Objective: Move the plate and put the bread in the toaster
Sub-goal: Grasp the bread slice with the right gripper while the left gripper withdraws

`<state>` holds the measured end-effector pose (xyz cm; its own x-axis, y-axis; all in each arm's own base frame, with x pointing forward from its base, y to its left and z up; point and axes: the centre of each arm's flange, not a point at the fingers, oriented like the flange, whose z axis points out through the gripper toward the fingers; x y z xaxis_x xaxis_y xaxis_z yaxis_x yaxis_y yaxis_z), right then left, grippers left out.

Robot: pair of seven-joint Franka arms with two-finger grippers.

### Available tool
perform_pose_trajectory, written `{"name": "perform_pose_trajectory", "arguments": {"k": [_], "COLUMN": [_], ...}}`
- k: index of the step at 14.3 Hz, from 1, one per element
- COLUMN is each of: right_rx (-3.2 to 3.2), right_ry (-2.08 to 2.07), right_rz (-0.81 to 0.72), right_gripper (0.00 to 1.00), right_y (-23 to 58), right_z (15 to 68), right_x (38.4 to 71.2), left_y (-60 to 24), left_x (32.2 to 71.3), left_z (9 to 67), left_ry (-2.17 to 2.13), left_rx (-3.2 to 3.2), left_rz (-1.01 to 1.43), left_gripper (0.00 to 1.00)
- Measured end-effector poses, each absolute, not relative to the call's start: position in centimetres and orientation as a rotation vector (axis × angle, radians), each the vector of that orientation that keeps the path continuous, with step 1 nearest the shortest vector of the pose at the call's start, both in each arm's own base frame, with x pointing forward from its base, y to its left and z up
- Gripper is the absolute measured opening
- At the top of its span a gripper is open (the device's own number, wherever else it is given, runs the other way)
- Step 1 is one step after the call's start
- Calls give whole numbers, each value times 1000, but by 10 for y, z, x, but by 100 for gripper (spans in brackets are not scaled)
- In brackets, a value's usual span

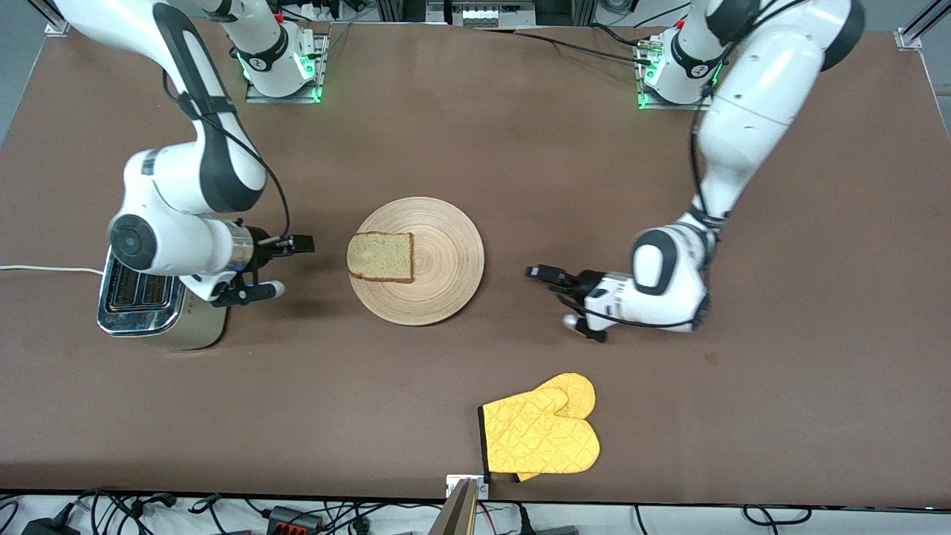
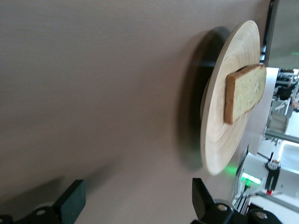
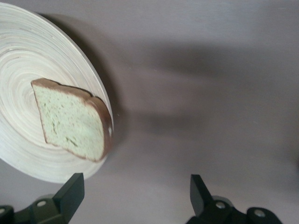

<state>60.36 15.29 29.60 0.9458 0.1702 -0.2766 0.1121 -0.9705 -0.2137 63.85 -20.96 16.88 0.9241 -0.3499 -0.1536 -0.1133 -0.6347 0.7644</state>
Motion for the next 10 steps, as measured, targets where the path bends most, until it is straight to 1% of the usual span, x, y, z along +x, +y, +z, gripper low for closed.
{"name": "perform_pose_trajectory", "arguments": {"k": [3, 6, 7, 8, 9, 10], "right_rx": [-2904, -2872, -2867, -2867, -2868, -2869], "right_ry": [-238, -202, -192, -186, -185, -192], "right_rz": [452, 479, 487, 490, 493, 493], "right_gripper": [100, 98, 93, 93, 84, 80], "right_y": [174, 191, 191, 191, 192, 196], "right_z": [265, 242, 235, 229, 224, 220], "right_x": [601, 597, 597, 597, 597, 596], "left_y": [-120, -70, -61, -57, -55, -53], "left_x": [656, 657, 654, 651, 645, 637], "left_z": [230, 313, 344, 377, 412, 444], "left_ry": [-441, -522, -522, -505, -482, -446], "left_rx": [2402, 2598, 2670, 2742, 2809, 2862], "left_rz": [-357, -359, -347, -325, -294, -261], "left_gripper": [100, 100, 100, 100, 100, 100]}}
